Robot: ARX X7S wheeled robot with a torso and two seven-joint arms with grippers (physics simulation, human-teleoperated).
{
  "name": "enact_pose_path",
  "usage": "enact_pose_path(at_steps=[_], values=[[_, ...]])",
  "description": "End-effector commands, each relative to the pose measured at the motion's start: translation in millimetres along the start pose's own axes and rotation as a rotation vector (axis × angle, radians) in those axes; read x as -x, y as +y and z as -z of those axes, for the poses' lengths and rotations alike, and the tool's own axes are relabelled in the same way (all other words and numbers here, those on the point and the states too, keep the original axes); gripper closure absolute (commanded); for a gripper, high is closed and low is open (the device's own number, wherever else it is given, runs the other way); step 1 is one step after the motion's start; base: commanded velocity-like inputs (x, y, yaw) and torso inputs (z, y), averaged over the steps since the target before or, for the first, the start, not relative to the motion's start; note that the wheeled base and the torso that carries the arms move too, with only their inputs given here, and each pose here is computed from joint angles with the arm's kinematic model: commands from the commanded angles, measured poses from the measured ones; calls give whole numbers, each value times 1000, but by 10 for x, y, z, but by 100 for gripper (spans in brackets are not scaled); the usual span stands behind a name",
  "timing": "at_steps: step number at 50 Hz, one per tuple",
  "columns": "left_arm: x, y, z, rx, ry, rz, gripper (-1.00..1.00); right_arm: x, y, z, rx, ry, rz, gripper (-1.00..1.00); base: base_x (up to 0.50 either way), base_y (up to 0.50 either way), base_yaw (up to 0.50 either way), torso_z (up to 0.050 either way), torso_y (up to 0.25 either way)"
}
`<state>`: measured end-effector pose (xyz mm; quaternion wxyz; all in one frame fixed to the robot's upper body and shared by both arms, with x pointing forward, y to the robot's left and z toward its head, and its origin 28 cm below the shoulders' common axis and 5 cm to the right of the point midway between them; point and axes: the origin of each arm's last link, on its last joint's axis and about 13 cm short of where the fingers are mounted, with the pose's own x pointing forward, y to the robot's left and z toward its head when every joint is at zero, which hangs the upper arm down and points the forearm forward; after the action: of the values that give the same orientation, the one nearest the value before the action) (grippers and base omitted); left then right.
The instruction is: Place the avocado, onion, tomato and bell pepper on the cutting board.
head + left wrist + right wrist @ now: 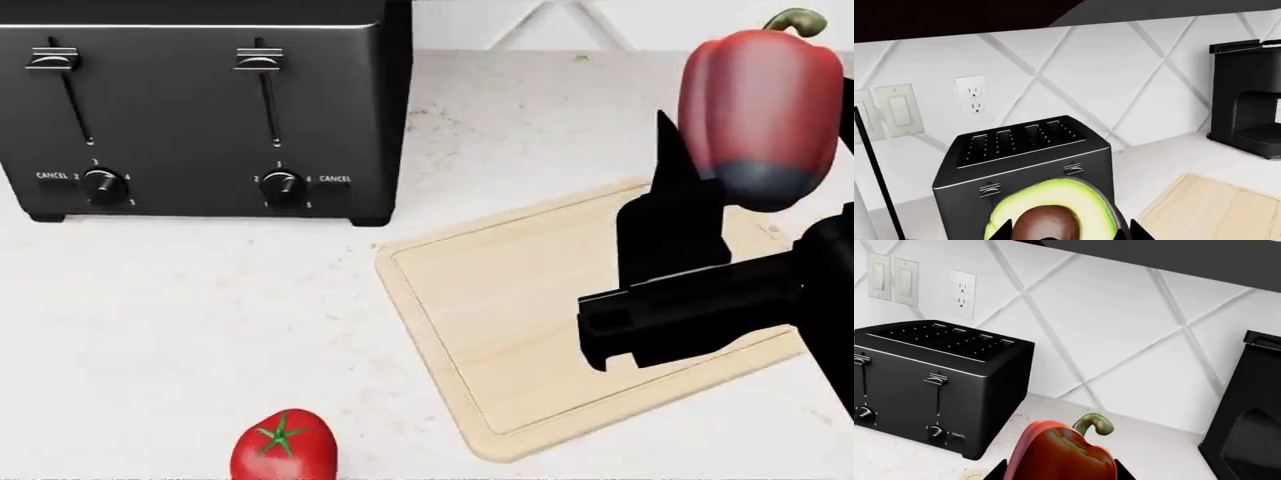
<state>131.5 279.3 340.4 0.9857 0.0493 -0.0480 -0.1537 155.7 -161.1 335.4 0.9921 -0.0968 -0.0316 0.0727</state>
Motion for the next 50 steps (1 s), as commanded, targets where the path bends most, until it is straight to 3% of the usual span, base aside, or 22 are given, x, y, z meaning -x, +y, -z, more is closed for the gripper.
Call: enact_pose_path(at_steps=[1, 19, 34, 50], values=[[4, -8, -26, 9, -59, 12, 100, -20, 1, -43, -10, -68, -22, 100, -1, -500, 0, 0, 0], [-24, -10, -26, 12, -59, 24, 100, -59, 2, -56, -9, -62, -19, 100, -1, -369, 0, 0, 1], [-5, -21, -33, 8, -59, 23, 100, -35, -24, -25, -15, -63, 14, 100, 0, -24, 0, 0, 0], [3, -20, -49, 4, -62, 22, 100, -43, -35, -9, -20, -56, 17, 100, 446, -26, 0, 0, 1]])
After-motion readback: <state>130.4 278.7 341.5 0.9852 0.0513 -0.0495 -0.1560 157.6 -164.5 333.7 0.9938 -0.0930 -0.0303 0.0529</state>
